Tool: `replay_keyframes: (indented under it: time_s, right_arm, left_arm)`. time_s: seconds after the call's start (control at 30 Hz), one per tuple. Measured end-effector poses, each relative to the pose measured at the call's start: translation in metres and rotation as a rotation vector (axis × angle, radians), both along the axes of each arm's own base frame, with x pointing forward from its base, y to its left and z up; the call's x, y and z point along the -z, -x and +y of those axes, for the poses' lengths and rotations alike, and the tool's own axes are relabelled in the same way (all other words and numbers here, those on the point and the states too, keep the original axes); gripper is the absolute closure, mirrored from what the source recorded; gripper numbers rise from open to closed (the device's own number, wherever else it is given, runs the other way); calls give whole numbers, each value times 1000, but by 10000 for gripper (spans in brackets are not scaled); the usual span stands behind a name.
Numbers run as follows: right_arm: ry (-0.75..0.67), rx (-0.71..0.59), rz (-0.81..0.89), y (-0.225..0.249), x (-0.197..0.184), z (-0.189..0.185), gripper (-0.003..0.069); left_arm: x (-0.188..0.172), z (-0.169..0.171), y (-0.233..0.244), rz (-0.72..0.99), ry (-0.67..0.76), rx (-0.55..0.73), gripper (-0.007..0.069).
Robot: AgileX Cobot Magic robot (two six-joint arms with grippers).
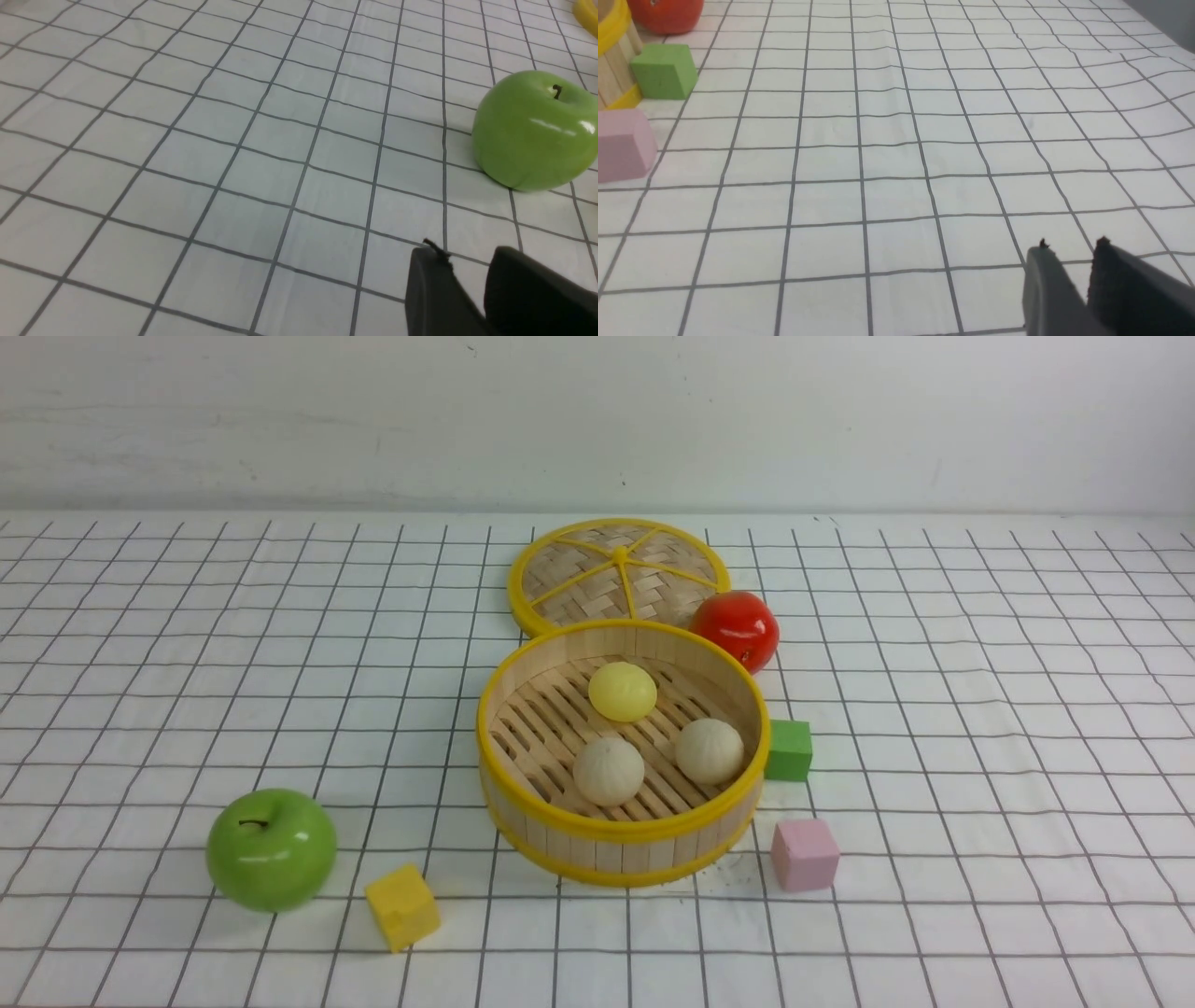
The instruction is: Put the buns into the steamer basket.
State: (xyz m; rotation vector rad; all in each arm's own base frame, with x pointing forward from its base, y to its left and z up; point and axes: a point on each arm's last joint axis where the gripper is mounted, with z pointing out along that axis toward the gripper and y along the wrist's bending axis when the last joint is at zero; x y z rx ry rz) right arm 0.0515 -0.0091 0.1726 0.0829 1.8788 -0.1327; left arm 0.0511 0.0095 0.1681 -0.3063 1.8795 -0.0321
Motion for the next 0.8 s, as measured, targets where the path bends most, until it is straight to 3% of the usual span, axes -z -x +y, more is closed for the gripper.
replay_keyframes:
  time_s: [0.8]
  right_arm:
    - [0, 0, 0, 0, 0, 0, 479]
  left_arm:
    - [0, 0, 0, 0, 0, 0, 449]
